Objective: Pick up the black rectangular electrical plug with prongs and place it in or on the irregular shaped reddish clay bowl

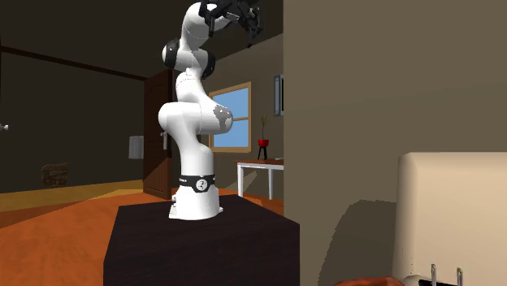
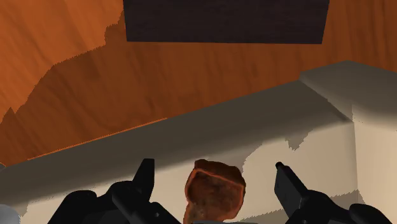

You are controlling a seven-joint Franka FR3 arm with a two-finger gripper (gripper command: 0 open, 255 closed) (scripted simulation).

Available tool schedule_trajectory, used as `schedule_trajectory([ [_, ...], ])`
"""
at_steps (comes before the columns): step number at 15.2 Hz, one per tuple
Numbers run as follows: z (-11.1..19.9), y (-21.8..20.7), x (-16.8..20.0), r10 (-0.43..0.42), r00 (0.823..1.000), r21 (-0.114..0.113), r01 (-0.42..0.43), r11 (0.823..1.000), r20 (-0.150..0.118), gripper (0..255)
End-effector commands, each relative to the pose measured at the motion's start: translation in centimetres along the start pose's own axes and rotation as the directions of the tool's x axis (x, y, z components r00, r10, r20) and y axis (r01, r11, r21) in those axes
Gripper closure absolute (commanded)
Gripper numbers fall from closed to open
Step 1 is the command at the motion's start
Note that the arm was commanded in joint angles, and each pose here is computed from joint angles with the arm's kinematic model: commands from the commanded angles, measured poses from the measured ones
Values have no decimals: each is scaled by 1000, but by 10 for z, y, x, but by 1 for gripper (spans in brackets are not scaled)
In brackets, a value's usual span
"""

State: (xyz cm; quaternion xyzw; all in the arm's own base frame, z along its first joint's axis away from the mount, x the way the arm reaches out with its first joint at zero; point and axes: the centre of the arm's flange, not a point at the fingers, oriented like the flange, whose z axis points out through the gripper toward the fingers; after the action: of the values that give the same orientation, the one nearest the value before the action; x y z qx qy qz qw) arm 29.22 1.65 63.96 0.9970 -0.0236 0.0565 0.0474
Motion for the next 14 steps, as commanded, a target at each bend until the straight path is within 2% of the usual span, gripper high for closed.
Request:
schedule_trajectory([
  [1,0,0,0,0,1000,0,0,1000,0,0],
  [14,130,-78,82,76,996,26,-77,997,39,0],
])
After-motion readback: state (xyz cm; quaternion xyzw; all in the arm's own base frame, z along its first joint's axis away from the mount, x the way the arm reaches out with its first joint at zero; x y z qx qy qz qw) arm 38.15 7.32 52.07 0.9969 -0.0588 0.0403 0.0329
